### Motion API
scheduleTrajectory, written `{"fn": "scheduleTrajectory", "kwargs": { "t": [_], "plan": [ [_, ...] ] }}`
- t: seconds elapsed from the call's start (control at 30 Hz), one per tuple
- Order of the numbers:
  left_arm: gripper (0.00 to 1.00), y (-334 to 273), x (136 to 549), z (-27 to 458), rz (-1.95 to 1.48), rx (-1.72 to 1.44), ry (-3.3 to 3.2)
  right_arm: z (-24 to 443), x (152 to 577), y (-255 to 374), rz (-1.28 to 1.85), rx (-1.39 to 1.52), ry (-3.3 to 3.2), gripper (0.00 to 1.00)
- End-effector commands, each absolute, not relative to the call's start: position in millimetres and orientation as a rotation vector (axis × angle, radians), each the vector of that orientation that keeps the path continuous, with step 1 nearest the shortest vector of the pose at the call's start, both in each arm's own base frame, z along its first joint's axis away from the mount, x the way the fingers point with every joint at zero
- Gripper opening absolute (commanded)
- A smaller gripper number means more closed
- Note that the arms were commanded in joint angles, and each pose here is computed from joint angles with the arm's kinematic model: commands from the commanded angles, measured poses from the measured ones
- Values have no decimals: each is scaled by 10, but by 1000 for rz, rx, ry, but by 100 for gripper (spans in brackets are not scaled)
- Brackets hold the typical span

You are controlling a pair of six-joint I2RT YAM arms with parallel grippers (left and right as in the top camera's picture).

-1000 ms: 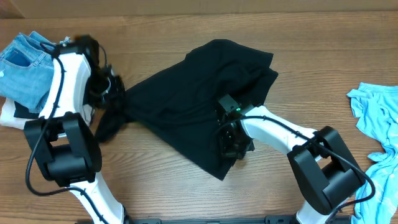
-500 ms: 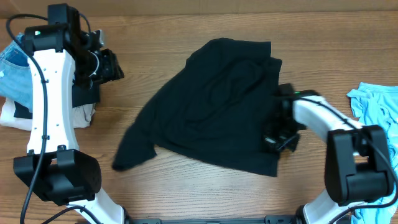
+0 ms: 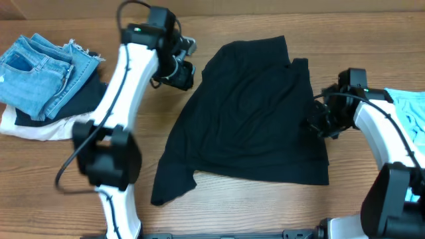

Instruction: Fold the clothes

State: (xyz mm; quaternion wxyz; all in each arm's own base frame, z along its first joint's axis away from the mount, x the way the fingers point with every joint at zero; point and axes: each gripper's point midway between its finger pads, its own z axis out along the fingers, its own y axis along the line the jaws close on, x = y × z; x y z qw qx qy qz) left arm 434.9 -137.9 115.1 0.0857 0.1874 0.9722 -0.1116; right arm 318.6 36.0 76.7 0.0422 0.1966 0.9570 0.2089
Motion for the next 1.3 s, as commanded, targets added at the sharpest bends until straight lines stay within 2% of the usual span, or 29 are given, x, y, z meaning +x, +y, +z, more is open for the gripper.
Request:
{"fn": "scheduleTrajectory", "kwargs": {
  "t": [0.0,0.13,0.2,0.27,0.3,0.33,0.4,0.43,0.47,0.5,0.63,0.77,0.9,0.93,1.07,1.17,1.27],
  "plan": [
    [59,-1549,4338,615,-416,622,2982,816,3224,552,709,483,2916,39],
    [59,-1705,4263,229,-454,669,3045,801,3243,719,711,397,2918,58],
    [58,-1767,4262,145,-440,698,3042,747,3266,756,678,375,2925,61],
    [36,-1780,4258,81,-437,703,3050,636,3259,747,636,427,2954,60],
    [19,-1775,4250,46,-435,702,3059,573,3251,722,607,458,2972,58],
    [4,-1722,4250,10,-387,667,3083,485,3239,692,579,500,2995,47],
    [4,-1521,4281,-36,-217,516,3140,332,3222,664,549,554,3032,37],
    [4,-1366,4298,-32,-98,418,3163,175,3184,604,486,639,3068,19],
    [4,-1248,4302,-28,-19,350,3177,52,3145,529,407,738,3085,7],
    [4,-1114,4287,-15,46,272,3198,-110,3097,441,313,842,3096,4],
    [4,-755,4218,5,161,101,3253,-405,3064,415,278,880,3112,4],
    [4,-216,4124,73,384,-181,3272,-451,2995,208,97,1026,3073,4],
    [4,118,4105,147,400,-361,3261,-450,2964,139,53,1040,3074,4],
    [9,146,4115,178,393,-371,3252,-451,2961,140,53,1039,3076,4],
    [45,158,4203,489,365,-273,3197,-450,2957,140,52,1037,3078,4],
    [66,239,4292,808,284,-333,3108,-447,2903,75,-15,1024,3093,6],
    [72,78,4333,900,14,-216,3108,-440,2852,-82,-106,1056,3083,14]
  ]
}}
